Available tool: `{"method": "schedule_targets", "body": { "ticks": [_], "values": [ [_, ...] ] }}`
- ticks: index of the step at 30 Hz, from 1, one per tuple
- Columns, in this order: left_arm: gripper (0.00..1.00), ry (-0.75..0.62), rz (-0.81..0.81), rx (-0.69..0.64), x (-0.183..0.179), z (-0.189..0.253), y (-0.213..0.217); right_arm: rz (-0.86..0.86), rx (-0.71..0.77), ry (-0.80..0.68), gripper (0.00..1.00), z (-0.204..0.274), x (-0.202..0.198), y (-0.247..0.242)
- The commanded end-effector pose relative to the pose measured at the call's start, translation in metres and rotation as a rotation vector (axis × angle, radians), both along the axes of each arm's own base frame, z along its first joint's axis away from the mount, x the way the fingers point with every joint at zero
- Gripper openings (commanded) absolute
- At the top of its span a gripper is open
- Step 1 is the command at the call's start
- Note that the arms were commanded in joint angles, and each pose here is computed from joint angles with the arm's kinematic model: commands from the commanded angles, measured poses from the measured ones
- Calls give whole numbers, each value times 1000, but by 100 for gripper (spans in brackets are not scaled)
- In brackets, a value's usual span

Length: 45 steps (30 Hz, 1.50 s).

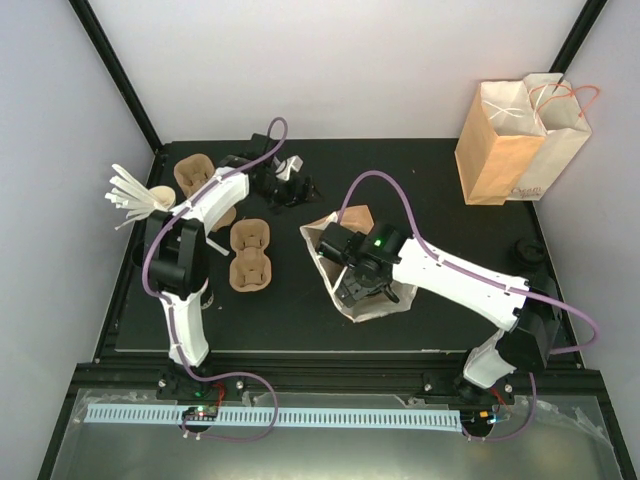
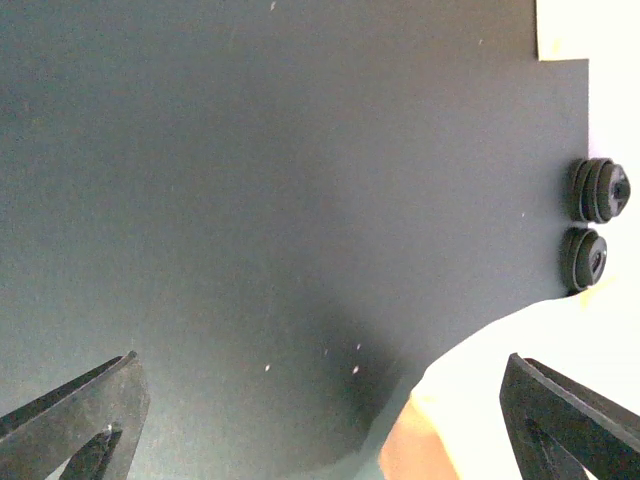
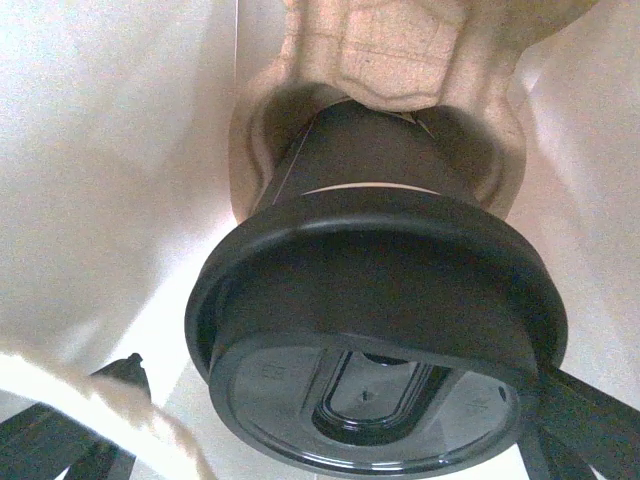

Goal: Pack the takeout coffee

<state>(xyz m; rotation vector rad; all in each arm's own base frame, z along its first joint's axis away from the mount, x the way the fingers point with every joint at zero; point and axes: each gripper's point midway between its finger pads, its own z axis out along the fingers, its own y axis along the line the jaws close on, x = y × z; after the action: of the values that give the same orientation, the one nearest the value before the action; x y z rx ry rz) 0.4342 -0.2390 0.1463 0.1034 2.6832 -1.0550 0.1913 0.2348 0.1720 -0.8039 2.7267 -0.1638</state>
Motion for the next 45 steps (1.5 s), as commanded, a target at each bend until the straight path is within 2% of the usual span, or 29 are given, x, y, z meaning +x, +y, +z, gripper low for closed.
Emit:
{"method": "schedule_targets", "body": {
  "ticks": [1,10,19,20,21,23,25,26,27,28,30,31,32,33,34,35,37,38,39,40,41,43,45],
  "values": [
    [99,-17,-33,-33,-19,17,-2,19,4,-1,100,12,4,1],
    [99,-28,-30,-24,-39,38,6,27,43,15,100,38,12,6],
    [99,-75,-23,-6,-72,62,21,31,24,87,100,23,5,3],
    [99,-80,-23,-5,-76,65,22,56,67,104,100,32,2,11],
    [99,-85,-23,-5,-80,68,24,73,112,98,100,43,0,15],
    [99,-103,-23,-6,-87,76,26,33,192,-49,100,76,19,12],
    [99,-117,-16,-1,-91,82,29,-89,54,-166,100,70,48,-21],
    [99,-123,-11,0,-92,84,30,-123,-50,-136,100,59,55,-29],
    [99,-128,-6,2,-93,86,31,-91,-102,-84,88,49,50,-25],
    [99,-132,-3,5,-95,88,33,-32,-8,-57,88,50,41,-1],
    [99,-143,4,17,-97,92,37,47,229,-40,98,67,26,28],
    [99,-148,10,26,-98,93,39,-28,208,-132,100,77,42,7],
    [99,-155,16,32,-99,95,41,-131,95,-195,100,77,61,-21],
    [99,-164,22,33,-100,98,43,-165,-1,-160,100,66,65,-36],
    [99,-173,27,33,-100,102,44,-141,-38,-82,98,55,60,-30],
    [99,-183,32,30,-101,105,45,-62,0,-21,95,48,47,-8],
    [99,-204,41,34,-102,111,48,83,98,-16,97,50,28,23],
    [99,-212,47,42,-103,114,50,4,64,-95,100,55,45,4],
    [99,-214,54,50,-104,115,52,-159,-10,-192,100,62,74,-36],
    [99,-221,60,52,-105,118,54,-276,-14,-186,100,64,86,-60],
    [99,-234,66,50,-107,122,55,-249,74,-108,99,58,83,-47],
    [99,-252,69,41,-108,127,56,-36,294,-5,99,64,55,19],
    [99,-277,65,33,-109,133,55,-74,255,-111,100,80,62,12]
  ]
}}
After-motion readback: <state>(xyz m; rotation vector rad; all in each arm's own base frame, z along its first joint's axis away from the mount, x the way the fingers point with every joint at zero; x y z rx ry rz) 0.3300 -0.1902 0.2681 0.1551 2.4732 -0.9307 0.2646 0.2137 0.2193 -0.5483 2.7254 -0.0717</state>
